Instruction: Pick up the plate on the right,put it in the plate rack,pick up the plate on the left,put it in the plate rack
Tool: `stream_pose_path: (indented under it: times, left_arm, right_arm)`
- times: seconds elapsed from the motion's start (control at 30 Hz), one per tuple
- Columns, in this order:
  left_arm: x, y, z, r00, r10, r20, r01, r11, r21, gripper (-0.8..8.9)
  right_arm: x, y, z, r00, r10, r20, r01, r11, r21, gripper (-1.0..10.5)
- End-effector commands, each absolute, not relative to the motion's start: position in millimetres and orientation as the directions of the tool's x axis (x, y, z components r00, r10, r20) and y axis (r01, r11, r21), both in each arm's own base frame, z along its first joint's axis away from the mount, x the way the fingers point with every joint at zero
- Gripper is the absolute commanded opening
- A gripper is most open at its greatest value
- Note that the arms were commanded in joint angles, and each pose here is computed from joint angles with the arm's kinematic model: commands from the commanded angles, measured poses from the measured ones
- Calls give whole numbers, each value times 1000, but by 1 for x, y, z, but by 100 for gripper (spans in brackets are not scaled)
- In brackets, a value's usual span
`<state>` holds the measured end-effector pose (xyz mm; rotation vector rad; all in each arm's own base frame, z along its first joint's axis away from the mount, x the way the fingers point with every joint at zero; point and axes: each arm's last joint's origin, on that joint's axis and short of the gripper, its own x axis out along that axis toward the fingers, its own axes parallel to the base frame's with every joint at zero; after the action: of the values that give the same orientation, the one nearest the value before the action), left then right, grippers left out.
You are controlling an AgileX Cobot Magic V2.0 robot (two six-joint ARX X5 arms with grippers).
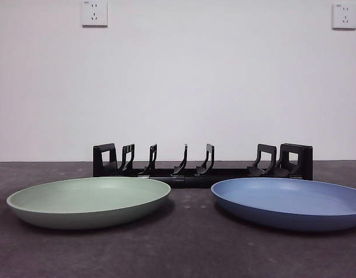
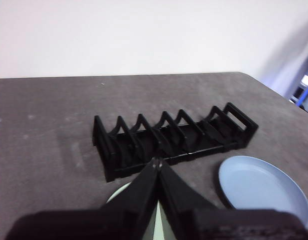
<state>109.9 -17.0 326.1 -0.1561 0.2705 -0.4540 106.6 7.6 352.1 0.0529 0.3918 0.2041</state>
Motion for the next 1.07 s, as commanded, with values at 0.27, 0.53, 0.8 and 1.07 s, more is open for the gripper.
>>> stream_pose_path:
  times: [0.27, 0.53, 0.8, 1.07]
  left_arm:
    - [106, -18, 358, 834, -480, -272, 466, 877, -120, -6]
    - [106, -18, 357, 830, -480, -284, 464, 877, -128, 46]
    - [105, -19, 357, 818, -503, -280, 492, 863, -116, 689]
    - [104, -24, 357, 780, -561, -276, 574, 818, -39, 689]
  right_arm:
    - [108, 8, 371, 877, 220, -427, -237, 971, 13, -11]
    - [108, 8, 369, 867, 226, -444, -243, 970, 21, 7]
    - [108, 9, 369, 863, 245, -442, -253, 966, 41, 586]
    - [111, 9, 367, 852, 249, -460, -248, 967, 64, 598]
